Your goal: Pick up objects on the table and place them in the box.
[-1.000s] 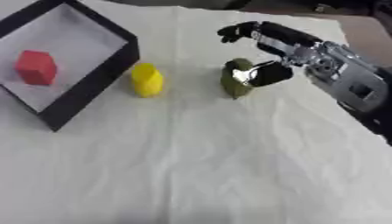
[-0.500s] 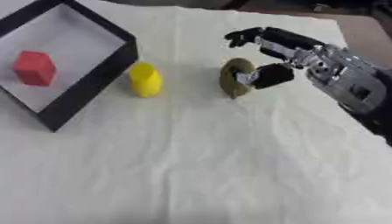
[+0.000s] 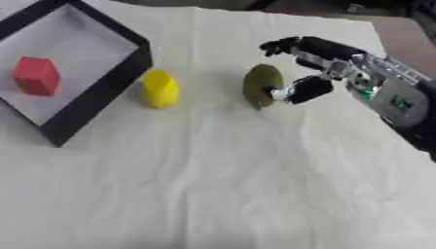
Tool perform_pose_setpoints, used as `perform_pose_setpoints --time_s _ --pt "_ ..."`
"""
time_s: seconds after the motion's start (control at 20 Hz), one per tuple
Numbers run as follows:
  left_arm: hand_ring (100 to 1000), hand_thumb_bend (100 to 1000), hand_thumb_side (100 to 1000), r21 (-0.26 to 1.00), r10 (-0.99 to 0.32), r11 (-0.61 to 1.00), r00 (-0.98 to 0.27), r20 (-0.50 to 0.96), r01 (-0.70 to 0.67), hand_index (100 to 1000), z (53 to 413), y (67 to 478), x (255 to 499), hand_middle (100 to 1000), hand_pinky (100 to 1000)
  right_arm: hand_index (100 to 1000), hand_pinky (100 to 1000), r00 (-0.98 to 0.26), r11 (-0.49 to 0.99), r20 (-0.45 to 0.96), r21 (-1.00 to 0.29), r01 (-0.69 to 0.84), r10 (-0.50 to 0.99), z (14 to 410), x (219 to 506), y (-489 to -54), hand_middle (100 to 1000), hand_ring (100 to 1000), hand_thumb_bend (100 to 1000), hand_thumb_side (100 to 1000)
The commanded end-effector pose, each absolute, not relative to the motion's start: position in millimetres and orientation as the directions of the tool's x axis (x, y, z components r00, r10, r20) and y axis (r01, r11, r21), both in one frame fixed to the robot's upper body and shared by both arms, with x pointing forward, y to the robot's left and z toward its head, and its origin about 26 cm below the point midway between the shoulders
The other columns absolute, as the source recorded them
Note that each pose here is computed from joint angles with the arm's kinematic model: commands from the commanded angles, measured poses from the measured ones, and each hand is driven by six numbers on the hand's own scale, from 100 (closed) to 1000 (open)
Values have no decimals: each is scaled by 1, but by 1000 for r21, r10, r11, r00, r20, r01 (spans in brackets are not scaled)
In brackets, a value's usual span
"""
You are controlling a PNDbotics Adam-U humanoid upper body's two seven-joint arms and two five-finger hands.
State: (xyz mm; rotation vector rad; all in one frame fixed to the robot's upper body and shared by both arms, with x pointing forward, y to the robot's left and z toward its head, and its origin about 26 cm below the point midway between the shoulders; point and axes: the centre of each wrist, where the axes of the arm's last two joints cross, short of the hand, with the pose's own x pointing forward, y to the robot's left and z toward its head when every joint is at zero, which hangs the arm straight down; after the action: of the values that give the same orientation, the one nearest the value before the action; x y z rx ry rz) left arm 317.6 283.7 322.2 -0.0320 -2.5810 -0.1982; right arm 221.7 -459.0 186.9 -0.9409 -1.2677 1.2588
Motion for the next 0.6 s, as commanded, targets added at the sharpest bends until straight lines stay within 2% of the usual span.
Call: perform_pose_setpoints --time_s 0.05,0.6 --pt "653 179 597 166 -47 985 -863 502 43 811 332 288 313 886 957 998 1000 -117 72 88 -988 -134 989 193 224 -465 865 923 370 540" --pt "653 177 606 166 -41 985 -864 501 49 809 333 286 312 883 959 989 1000 -102 37 54 -987 -155 993 188 228 -472 858 918 416 539"
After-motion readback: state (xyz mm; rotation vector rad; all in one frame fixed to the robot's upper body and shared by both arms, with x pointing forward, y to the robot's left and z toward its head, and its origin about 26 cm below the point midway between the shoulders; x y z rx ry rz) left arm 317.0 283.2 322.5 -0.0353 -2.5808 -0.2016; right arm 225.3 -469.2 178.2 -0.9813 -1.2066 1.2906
